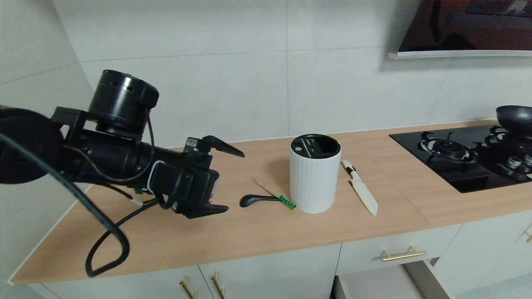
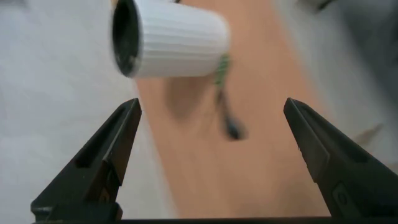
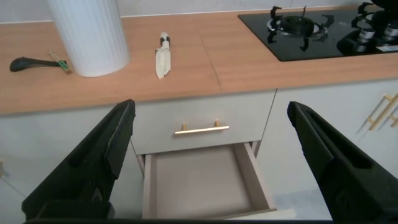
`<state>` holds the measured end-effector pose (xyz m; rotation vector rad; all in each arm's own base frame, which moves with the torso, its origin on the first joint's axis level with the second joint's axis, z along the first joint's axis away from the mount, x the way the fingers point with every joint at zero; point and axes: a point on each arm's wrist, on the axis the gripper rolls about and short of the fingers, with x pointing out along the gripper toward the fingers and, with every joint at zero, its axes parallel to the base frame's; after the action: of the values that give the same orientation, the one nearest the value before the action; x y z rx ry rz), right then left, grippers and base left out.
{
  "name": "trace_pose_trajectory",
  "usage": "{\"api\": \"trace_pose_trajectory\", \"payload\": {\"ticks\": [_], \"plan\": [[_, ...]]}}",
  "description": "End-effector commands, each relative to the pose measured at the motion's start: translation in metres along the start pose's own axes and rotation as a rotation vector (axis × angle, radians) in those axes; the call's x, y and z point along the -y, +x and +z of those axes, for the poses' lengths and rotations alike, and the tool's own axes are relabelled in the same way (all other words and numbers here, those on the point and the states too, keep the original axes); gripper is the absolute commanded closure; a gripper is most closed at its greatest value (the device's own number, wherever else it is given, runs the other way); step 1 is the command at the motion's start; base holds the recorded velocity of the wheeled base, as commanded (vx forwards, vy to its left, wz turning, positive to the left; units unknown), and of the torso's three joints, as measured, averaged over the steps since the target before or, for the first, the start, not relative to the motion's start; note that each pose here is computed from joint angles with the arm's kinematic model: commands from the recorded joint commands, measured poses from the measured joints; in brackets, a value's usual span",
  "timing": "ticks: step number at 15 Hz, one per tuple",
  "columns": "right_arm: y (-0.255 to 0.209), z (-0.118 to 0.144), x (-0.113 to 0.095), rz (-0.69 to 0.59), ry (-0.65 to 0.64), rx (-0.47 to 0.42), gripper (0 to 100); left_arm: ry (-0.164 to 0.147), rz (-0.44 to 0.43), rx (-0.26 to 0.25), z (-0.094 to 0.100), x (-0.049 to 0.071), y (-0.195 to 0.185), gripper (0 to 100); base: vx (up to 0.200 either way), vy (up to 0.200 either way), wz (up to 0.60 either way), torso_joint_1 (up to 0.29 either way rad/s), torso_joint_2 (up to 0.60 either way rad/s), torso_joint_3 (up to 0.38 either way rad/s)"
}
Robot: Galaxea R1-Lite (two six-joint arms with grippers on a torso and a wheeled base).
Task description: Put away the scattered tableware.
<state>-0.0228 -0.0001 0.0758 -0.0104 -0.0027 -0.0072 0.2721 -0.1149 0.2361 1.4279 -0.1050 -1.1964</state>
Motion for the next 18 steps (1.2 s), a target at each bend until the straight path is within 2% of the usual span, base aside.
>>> {"api": "trace_pose_trajectory", "payload": {"ticks": [1,2,4,7,9,10,11,12,13,15,18], "plan": [[0.0,0.0,0.0,0.0,0.001,-0.001,0,0.038,-0.067,-0.014,-0.022,-0.014,0.033,0,0.0,0.0,0.0,0.261,0.0,0.242],[0.0,0.0,0.0,0.0,0.001,-0.001,0,0.066,-0.073,-0.017,-0.025,-0.02,0.04,0,0.0,0.0,0.0,0.286,-0.01,0.256],[0.0,0.0,0.0,0.0,0.001,-0.001,0,0.076,-0.12,-0.008,-0.024,-0.017,0.049,0,0.0,0.0,0.0,0.308,-0.04,0.259],[0.0,0.0,0.0,-0.002,0.003,-0.001,0,0.048,-0.194,0.0,-0.029,-0.007,0.064,0,0.0,0.0,0.0,0.211,-0.03,0.172],[0.0,0.0,0.0,0.003,0.0,-0.001,0,0.03,-0.245,0.032,-0.025,-0.001,0.074,0,0.0,0.0,0.0,0.035,0.0,0.033],[0.0,0.0,0.0,0.007,-0.002,-0.001,0,0.007,-0.291,0.05,-0.019,0.004,0.078,0,0.0,0.0,0.0,0.0,0.0,0.0],[0.0,0.0,0.0,0.009,0.001,0.0,0,-0.039,-0.35,0.068,-0.013,0.009,0.08,0,0.0,0.0,0.0,0.0,0.0,0.0],[0.0,0.0,0.0,0.007,0.003,-0.001,0,-0.073,-0.382,0.073,-0.009,0.012,0.082,0,0.0,0.0,0.0,0.0,0.0,0.0],[0.0,0.0,0.0,0.006,0.003,-0.001,0,-0.127,-0.434,0.094,-0.002,0.017,0.085,0,0.0,0.0,0.0,0.0,0.0,0.0],[0.0,0.0,0.0,0.007,0.003,-0.001,0,-0.209,-0.481,0.134,0.002,0.023,0.1,0,0.0,0.0,0.0,0.0,0.0,0.0],[0.0,0.0,0.0,0.007,0.003,-0.001,0,-0.209,-0.501,0.161,0.005,0.024,0.132,0,0.0,0.0,0.0,0.0,0.0,0.0]]}}
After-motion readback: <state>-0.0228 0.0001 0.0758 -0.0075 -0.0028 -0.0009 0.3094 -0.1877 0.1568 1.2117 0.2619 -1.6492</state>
